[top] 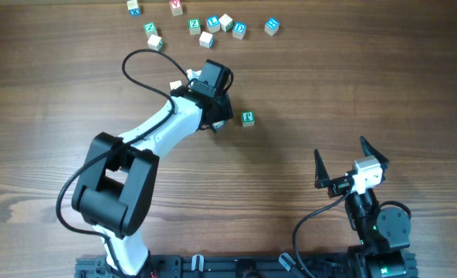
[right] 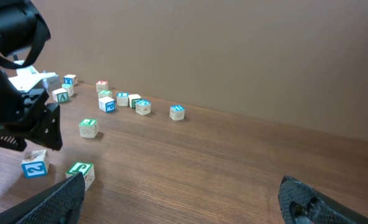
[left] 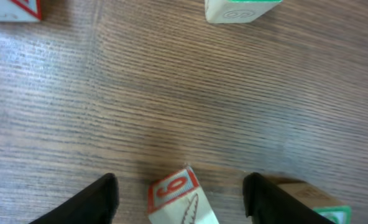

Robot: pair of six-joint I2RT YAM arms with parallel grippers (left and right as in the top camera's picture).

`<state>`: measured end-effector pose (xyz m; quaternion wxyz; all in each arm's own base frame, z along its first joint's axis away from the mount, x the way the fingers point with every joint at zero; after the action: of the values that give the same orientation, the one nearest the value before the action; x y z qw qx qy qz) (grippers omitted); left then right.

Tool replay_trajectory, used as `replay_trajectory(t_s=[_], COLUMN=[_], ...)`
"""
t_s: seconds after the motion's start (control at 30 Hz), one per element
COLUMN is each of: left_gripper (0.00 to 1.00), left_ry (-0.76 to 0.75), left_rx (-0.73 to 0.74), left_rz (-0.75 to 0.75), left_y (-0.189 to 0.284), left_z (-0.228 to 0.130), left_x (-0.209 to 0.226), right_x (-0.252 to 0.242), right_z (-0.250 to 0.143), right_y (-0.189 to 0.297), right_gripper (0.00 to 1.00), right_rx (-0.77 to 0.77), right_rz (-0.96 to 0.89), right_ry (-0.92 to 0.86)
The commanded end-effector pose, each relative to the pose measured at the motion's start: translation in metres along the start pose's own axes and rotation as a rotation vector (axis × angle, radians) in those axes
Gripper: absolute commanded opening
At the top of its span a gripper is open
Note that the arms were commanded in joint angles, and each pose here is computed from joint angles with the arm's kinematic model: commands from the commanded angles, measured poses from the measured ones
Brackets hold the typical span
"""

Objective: Form a tower
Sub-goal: 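Reach the left gripper forward over the green-lettered white block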

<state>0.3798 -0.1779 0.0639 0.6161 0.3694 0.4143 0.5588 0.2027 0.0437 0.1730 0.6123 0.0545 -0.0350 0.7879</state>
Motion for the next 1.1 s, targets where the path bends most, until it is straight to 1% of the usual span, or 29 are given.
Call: replay_trajectory(t_s=[0.0, 0.03, 0.17, 0.4, 0.53, 0.6, 0.7, 0.8, 1.0, 1.03, 1.07], left_gripper=[0.43, 0.41, 0.43, 0.43, 0.37, 0.32, 0.32, 0.29, 0.28, 0.28, 0.32], left_ry=[-0.001, -0.001, -0.007, -0.012, -0.012, -0.018, -0.093, -0.149, -0.149, -0.149, -0.149], left_rx=[0.008, 0.013, 0.063, 0.117, 0.119, 0.133, 0.177, 0.223, 0.278, 0.280, 0.280], left_rz=[0.021, 0.023, 0.046, 0.071, 0.072, 0.078, 0.066, 0.034, 0.039, 0.040, 0.040], left_y=[-0.008, -0.008, -0.007, -0.006, -0.006, -0.005, -0.004, -0.003, 0.000, 0.000, 0.000], left_z=[-0.001, -0.002, -0.012, -0.023, -0.024, -0.027, -0.034, -0.042, -0.052, -0.053, -0.053], left_x=[0.002, 0.002, 0.007, 0.013, 0.013, 0.014, 0.014, 0.012, 0.015, 0.015, 0.015], right_x=[-0.003, -0.003, -0.003, -0.003, -0.003, -0.003, -0.003, -0.003, -0.003, -0.003, -0.003], right_z=[0.002, 0.002, 0.002, 0.002, 0.002, 0.002, 0.002, 0.002, 0.002, 0.002, 0.002], right_y=[0.000, 0.000, 0.000, 0.000, 0.000, 0.000, 0.000, 0.000, 0.000, 0.000, 0.000], right_gripper=[1.00, 1.00, 1.00, 1.00, 1.00, 1.00, 1.00, 1.00, 1.00, 1.00, 1.00], right_rx=[-0.012, -0.012, -0.012, -0.012, -0.012, -0.012, -0.012, -0.012, -0.012, -0.012, -0.012], right_rz=[-0.018, -0.018, -0.018, -0.018, -0.018, -0.018, -0.018, -0.018, -0.018, -0.018, -0.018], right_ry=[-0.011, -0.011, -0.011, -0.011, -0.011, -0.011, -0.011, -0.011, -0.011, -0.011, -0.011])
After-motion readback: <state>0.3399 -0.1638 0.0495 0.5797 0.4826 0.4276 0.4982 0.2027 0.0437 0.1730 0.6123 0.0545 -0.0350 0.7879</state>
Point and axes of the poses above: each gripper's point midway between its finger pads, its own y axis back along the fingers, its own x axis along the line the jaws close on, z = x × y, the point moved 4 cm from there along y, back along the fingers, and after that the axes turned 14 degrees about -y, right-handed, at the moved point
